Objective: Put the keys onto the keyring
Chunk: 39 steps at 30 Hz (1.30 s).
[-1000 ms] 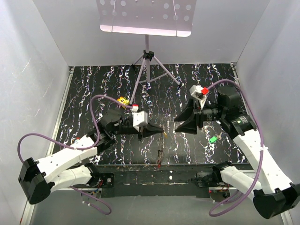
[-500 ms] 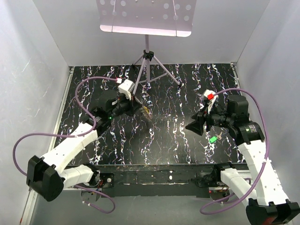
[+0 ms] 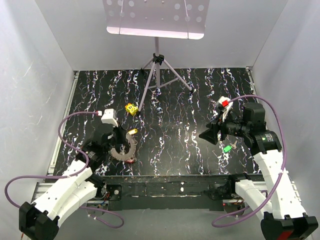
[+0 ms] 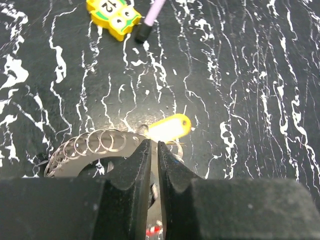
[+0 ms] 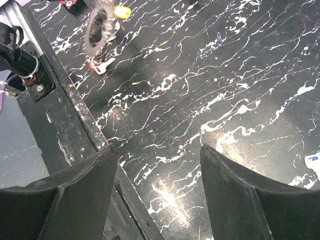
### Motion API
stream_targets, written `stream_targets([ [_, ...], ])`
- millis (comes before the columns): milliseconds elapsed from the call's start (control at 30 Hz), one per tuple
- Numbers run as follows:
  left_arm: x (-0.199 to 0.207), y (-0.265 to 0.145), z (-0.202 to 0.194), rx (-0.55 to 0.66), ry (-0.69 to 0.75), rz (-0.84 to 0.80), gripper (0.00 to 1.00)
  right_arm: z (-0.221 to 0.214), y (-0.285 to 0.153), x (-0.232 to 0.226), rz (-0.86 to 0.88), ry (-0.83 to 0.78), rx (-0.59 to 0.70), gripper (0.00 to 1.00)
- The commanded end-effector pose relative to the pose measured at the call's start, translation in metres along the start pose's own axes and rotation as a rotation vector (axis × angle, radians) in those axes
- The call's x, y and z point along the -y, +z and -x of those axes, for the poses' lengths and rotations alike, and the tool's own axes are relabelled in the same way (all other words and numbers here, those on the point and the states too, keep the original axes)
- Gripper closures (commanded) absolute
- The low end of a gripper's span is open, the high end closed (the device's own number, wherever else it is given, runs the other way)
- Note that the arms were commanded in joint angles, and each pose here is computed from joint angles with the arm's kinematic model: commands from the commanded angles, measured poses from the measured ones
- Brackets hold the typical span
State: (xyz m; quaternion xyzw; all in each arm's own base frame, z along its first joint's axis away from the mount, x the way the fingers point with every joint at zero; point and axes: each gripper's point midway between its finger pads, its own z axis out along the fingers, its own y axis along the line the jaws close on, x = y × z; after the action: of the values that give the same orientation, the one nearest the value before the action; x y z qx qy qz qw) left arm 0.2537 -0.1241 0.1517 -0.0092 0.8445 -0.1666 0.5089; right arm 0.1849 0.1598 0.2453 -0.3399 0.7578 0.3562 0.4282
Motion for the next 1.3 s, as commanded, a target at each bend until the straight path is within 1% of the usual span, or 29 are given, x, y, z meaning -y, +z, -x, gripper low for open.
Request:
stream_targets([
  [0,-0.018,-0.002,-0.002,0.014,-0.096,0.104,0.89,0.001,-0.001,-0.004,0.022,0.011,0.014,0.27],
  [67,-0.019,-0.002,-0.006,-0.016,-0.101,0.116,0.88,-0.001,-0.001,-0.006,0.038,0.025,0.009,0.27],
  [100,-0.019,-0.002,-0.006,-0.021,-0.106,0.122,0.84,-0.002,-0.001,-0.008,0.048,0.03,0.007,0.27],
  [200,-0.019,-0.005,-0.001,-0.015,-0.118,0.127,0.7,-0.003,-0.001,-0.012,0.073,0.041,0.002,0.27],
  [267,-0.008,-0.01,0.014,0.01,-0.113,0.074,0.57,-0.001,-0.002,-0.017,0.101,0.026,0.001,0.27],
  [300,0.002,-0.014,0.023,0.028,-0.107,0.027,0.47,0.001,-0.004,-0.022,0.126,0.006,0.003,0.27],
  [333,0.017,-0.018,0.033,0.04,-0.1,-0.051,0.37,0.003,-0.006,-0.029,0.172,-0.022,0.007,0.27],
  [367,0.036,-0.023,0.045,0.06,-0.09,-0.145,0.24,0.006,-0.01,-0.04,0.228,-0.047,0.014,0.26],
  [400,0.062,-0.03,0.054,0.056,-0.078,-0.281,0.1,0.007,-0.013,-0.05,0.29,-0.074,0.018,0.26],
  [433,0.087,-0.04,0.063,0.047,-0.082,-0.41,0.02,0.012,-0.018,-0.064,0.37,-0.097,0.041,0.25],
  [467,0.108,-0.047,0.075,0.035,-0.095,-0.508,0.02,0.016,-0.022,-0.074,0.43,-0.132,0.064,0.25],
  [500,0.129,-0.055,0.082,-0.008,-0.14,-0.606,0.02,0.019,-0.026,-0.081,0.477,-0.196,0.094,0.25],
  [533,0.147,-0.064,0.093,-0.042,-0.193,-0.696,0.02,0.023,-0.03,-0.091,0.529,-0.223,0.128,0.25],
  [567,0.163,-0.069,0.105,-0.072,-0.265,-0.766,0.02,0.028,-0.035,-0.101,0.584,-0.269,0.179,0.26],
  [633,0.189,-0.078,0.118,-0.16,-0.408,-0.919,0.02,0.036,-0.046,-0.119,0.659,-0.336,0.281,0.27],
  [667,0.201,-0.084,0.127,-0.164,-0.452,-1.016,0.02,0.042,-0.049,-0.124,0.677,-0.378,0.338,0.27],
  [700,0.209,-0.089,0.132,-0.197,-0.522,-1.097,0.02,0.047,-0.052,-0.129,0.699,-0.388,0.367,0.27],
  [733,0.217,-0.099,0.146,-0.178,-0.559,-1.198,0.02,0.05,-0.053,-0.132,0.712,-0.409,0.377,0.28],
  [800,0.223,-0.109,0.153,-0.204,-0.593,-1.311,0.02,0.052,-0.054,-0.136,0.717,-0.469,0.383,0.28],
  [867,0.228,-0.118,0.152,-0.235,-0.56,-1.397,0.02,0.053,-0.055,-0.138,0.713,-0.522,0.392,0.28],
  [967,0.229,-0.135,0.137,-0.237,-0.411,-1.502,0.02,0.049,-0.057,-0.147,0.721,-0.65,0.422,0.28],
  [1033,0.226,-0.143,0.125,-0.206,-0.312,-1.555,0.02,0.042,-0.057,-0.152,0.736,-0.736,0.433,0.28],
  [1133,0.219,-0.147,0.103,-0.145,-0.188,-1.586,0.02,0.033,-0.055,-0.156,0.749,-0.847,0.428,0.27],
  [1167,0.218,-0.151,0.099,-0.09,-0.13,-1.608,0.02,0.032,-0.053,-0.155,0.748,-0.871,0.422,0.27],
  [1267,0.214,-0.157,0.082,0.001,-0.02,-1.637,0.02,0.029,-0.049,-0.153,0.713,-0.957,0.422,0.27],
])
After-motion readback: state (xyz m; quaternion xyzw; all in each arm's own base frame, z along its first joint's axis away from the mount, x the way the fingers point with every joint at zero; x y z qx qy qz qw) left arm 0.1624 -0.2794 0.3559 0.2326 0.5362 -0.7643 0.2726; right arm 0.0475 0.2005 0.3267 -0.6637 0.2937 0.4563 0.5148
